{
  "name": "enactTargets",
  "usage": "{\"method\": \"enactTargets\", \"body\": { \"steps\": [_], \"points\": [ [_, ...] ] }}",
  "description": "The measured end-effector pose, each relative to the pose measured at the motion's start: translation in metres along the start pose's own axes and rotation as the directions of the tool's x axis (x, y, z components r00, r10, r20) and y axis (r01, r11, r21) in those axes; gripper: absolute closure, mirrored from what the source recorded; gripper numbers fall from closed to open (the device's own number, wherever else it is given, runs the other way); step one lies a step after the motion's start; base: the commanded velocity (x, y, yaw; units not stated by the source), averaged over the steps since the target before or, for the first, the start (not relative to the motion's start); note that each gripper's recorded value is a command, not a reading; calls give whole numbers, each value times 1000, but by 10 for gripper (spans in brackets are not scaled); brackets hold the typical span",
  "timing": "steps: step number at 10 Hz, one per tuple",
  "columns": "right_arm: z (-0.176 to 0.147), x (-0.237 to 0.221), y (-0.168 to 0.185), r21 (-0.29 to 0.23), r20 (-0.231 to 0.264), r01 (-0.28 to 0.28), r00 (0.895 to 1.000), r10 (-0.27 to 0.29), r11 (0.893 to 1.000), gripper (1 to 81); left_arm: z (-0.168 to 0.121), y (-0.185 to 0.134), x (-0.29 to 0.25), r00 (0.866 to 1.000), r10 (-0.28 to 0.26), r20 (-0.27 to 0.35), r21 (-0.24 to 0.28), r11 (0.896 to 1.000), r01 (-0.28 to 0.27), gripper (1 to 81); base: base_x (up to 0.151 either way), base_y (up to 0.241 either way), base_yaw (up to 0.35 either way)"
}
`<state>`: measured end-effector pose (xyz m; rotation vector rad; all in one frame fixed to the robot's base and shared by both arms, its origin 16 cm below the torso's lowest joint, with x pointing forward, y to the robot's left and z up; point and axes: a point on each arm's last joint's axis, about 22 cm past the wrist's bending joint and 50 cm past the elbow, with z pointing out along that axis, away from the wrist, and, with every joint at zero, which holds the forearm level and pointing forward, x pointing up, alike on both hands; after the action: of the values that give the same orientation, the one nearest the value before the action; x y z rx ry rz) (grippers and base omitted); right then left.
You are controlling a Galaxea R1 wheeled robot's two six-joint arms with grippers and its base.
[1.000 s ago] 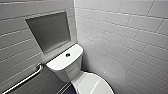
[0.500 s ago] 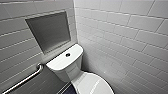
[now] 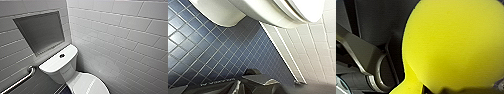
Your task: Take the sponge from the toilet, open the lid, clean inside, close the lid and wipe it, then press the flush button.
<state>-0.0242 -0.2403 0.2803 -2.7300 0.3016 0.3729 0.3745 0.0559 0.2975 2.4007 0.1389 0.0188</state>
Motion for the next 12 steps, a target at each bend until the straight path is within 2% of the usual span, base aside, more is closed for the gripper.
{"method": "enactTargets", "body": {
  "steps": [3,7,10,12],
  "points": [
    [1,2,-2,2,-6,-1,1000,1,1000,811,5,17,-1,1000,-18,15,-29,999,19,10,0,0,0],
    [4,1,-8,9,-8,-1,1000,1,1000,811,22,58,33,997,-82,-10,-77,994,81,10,0,0,0],
    [3,-11,-7,1,27,-15,1000,15,1000,811,33,54,27,991,-134,18,-76,988,135,10,0,0,0],
    [3,-3,-6,-1,20,-14,1000,14,1000,811,35,57,35,991,-133,14,-84,987,134,10,0,0,0]
  ]
}}
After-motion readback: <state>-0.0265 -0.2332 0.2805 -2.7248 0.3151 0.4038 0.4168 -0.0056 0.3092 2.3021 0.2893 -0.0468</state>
